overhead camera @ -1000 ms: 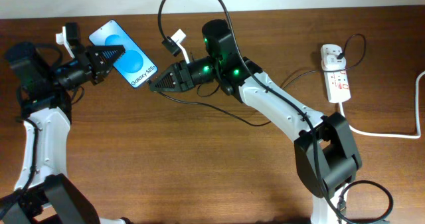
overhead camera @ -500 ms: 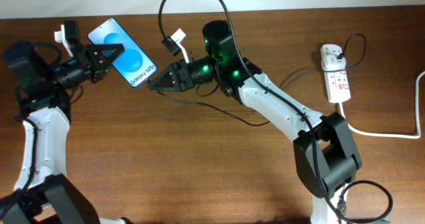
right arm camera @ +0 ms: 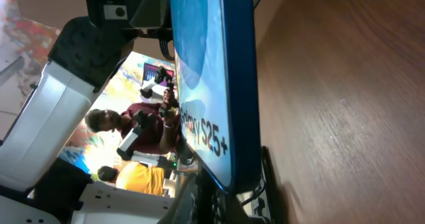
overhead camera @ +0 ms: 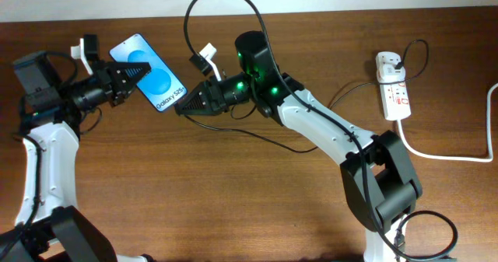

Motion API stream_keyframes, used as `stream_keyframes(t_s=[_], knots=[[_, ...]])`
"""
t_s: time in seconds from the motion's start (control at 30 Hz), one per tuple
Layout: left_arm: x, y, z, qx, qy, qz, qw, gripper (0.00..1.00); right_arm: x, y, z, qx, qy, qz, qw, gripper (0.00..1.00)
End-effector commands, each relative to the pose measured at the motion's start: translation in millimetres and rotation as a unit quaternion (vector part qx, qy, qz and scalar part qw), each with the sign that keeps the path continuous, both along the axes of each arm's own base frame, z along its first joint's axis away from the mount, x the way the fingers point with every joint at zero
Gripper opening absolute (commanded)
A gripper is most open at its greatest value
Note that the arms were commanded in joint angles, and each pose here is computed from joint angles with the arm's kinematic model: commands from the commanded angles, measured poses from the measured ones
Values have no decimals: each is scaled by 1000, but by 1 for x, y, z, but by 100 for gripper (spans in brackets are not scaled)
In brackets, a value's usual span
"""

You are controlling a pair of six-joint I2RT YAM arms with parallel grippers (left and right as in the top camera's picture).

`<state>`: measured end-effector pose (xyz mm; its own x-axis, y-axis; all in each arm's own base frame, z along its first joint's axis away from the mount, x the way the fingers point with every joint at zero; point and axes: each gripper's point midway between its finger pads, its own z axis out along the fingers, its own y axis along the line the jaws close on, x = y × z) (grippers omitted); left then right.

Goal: Plug charger to phone and switch on socket

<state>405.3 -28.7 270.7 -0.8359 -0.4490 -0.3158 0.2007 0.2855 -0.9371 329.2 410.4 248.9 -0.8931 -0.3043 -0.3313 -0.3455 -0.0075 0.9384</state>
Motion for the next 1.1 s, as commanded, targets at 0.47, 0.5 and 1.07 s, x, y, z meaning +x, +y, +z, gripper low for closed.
stream_keyframes(t_s=[0.47, 0.5, 1.07], knots=[[-37, -74, -15, -37, 34, -121, 991, 0, 63, -3, 44, 17, -75, -158, 984, 4], [-37, -74, -15, -37, 35, -122, 991, 0, 63, -3, 44, 17, -75, -158, 984, 4], [13, -24, 6, -33, 32, 3, 999, 0, 52, -8, 30, -8, -33, -130, 991, 14]])
